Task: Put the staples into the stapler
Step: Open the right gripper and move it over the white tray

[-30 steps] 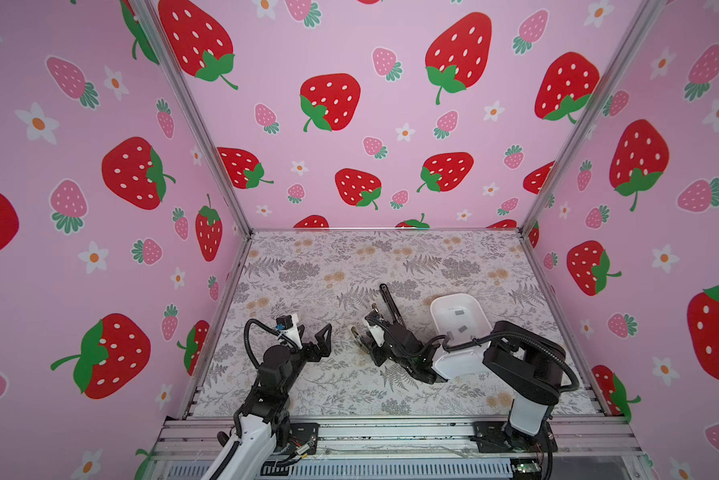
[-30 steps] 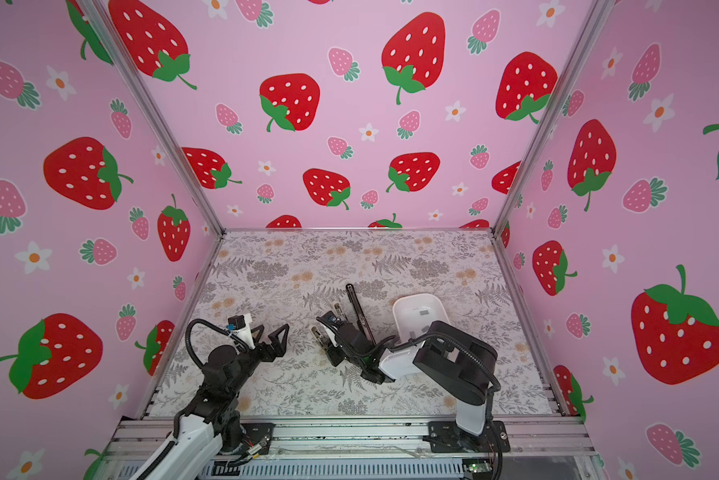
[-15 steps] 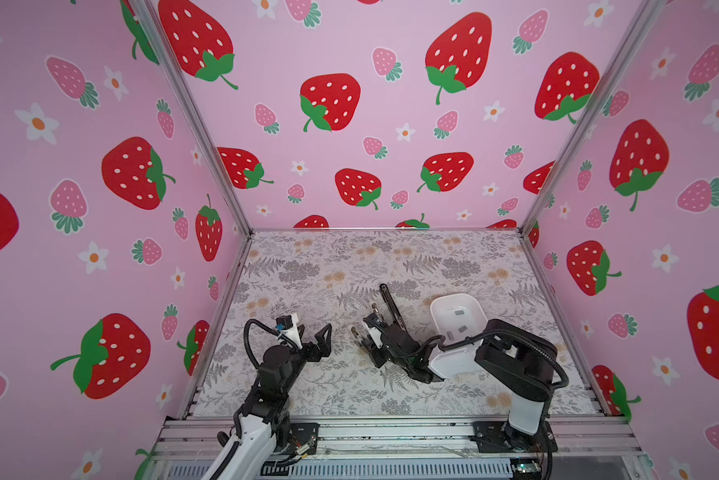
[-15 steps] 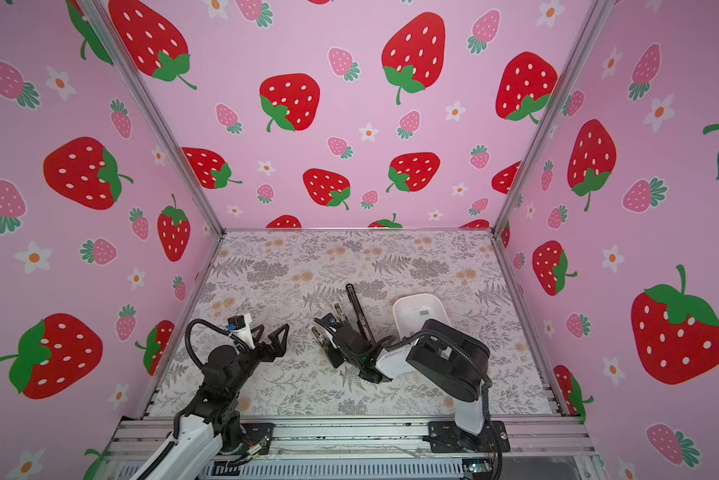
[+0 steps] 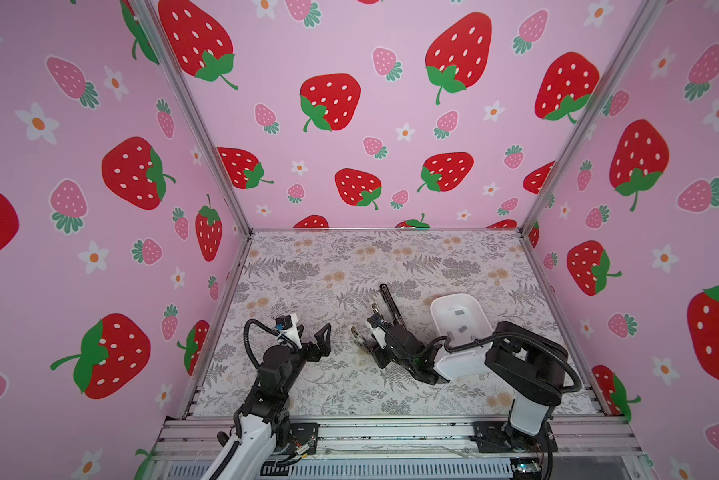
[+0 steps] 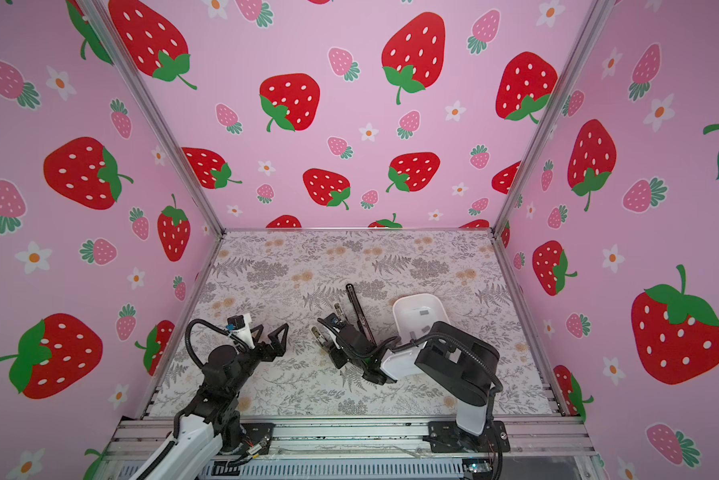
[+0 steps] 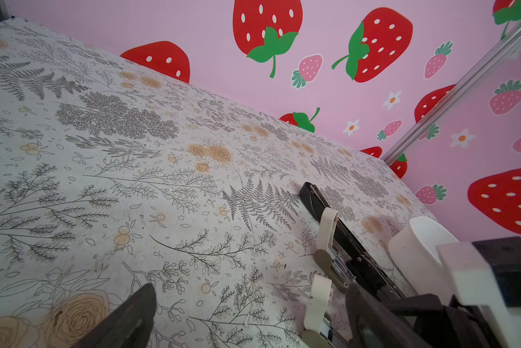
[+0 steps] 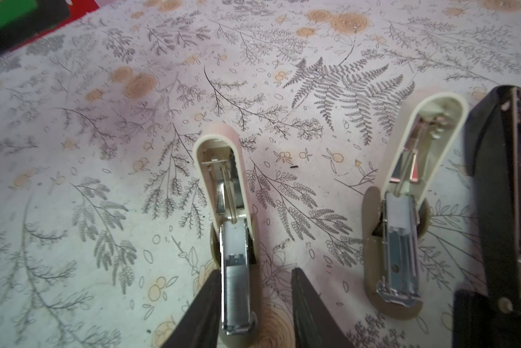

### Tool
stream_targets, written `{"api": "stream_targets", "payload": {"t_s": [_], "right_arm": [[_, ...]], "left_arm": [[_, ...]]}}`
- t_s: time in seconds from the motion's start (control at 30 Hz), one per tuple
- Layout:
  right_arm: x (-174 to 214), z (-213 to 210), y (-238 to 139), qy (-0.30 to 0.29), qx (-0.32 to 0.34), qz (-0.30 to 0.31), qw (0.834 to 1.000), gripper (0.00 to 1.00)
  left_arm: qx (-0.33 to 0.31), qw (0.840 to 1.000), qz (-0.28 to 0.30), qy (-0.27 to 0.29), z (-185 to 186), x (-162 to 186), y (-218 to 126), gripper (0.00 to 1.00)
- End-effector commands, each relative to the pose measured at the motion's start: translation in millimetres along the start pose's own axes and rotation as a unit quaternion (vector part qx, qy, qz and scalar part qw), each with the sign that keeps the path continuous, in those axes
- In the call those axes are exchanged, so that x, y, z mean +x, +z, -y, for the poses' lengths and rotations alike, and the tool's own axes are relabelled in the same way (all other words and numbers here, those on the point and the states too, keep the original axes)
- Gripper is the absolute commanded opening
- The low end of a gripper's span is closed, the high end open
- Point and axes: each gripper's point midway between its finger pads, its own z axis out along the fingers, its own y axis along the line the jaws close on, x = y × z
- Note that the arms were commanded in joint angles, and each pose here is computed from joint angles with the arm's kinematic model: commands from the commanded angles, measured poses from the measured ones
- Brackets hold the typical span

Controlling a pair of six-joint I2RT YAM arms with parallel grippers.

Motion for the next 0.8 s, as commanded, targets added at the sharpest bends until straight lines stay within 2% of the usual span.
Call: {"api": "stream_targets", "payload": {"t_s": [0.0,0.23,0.43,0.53,0.6,0.67,0.77], "right_arm": [[-29,7,-17,0.003,0.02,0.037,0.999,0.48],[-56,34,-56,0.007,0.079,0.088,0.993,0.49],[-61,85,-91,0.042,0.171,0.106,0.979,0.48],[-61,117,-107,0.084,0.225,0.106,0.965,0.46],[-61,140,-119,0.121,0.257,0.109,0.953,0.43],[-62,158,-127,0.151,0.277,0.113,0.942,0.42],[-53,186,-139,0.191,0.313,0.11,0.924,0.4]], "left_arm": [[0.013,0.999,0.042,0.01,15,-37,0,0.99],[0.05,0.997,0.056,0.026,52,-99,17,0.99],[0.123,0.991,-0.001,0.053,92,-118,40,0.99],[0.138,0.987,0.0,0.086,94,-109,38,0.99],[0.146,0.98,-0.006,0.132,92,-95,37,0.99],[0.126,0.983,-0.002,0.133,81,-93,40,0.99],[0.133,0.983,0.009,0.124,79,-103,40,0.99]]}}
